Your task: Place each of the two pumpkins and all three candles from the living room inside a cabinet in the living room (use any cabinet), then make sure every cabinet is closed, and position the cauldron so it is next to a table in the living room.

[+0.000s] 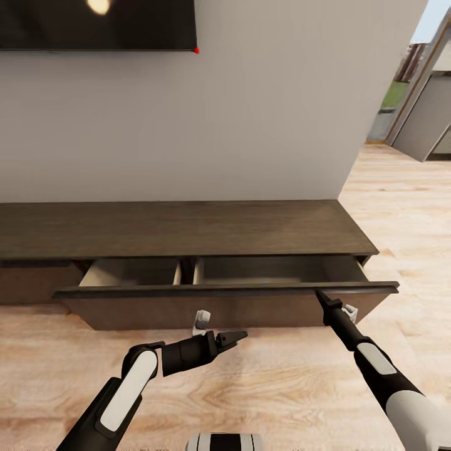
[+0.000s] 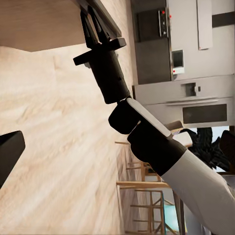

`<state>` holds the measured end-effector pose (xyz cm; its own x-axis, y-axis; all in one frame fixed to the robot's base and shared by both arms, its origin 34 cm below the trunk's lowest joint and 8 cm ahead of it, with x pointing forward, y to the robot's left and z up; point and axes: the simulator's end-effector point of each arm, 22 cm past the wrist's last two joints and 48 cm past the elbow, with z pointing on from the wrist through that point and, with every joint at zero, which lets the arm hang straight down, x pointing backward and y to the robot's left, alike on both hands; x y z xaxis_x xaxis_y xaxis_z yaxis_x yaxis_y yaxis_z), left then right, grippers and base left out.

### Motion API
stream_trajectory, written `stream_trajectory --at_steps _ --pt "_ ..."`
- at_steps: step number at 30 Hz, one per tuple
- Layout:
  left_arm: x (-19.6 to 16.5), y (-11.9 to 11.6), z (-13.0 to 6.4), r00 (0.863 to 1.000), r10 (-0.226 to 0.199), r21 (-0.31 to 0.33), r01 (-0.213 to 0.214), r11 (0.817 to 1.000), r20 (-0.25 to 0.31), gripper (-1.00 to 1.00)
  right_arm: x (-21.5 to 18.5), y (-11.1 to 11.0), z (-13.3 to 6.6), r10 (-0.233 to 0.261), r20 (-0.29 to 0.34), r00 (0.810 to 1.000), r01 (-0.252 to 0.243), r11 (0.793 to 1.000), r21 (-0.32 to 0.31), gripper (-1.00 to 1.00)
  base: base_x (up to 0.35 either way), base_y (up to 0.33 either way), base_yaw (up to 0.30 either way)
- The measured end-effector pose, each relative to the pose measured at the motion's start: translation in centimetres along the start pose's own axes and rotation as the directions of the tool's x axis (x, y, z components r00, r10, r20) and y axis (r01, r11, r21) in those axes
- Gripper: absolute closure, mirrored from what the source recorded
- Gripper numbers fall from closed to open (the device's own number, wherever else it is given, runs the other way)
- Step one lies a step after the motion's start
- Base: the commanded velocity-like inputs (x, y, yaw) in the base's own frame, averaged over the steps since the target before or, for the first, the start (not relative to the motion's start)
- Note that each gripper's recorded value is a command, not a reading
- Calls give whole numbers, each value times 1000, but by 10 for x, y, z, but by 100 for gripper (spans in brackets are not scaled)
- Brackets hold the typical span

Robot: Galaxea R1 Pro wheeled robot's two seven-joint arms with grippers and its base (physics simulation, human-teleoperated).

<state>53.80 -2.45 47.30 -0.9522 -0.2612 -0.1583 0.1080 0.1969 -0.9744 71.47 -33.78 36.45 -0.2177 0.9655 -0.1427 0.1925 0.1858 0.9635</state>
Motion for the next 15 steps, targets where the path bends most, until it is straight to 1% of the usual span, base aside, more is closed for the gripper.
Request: stream_trajectory --at_steps 6,15 --pt "0 0 0 1000 0 0 0 1000 0 -100 0 0 0 0 0 1000 0 1000 0 100 -120 0 0" --pt "0 0 0 1000 0 -1 0 1000 1 -100 0 0 0 -3 0 1000 3 1000 1 100 -91 0 0"
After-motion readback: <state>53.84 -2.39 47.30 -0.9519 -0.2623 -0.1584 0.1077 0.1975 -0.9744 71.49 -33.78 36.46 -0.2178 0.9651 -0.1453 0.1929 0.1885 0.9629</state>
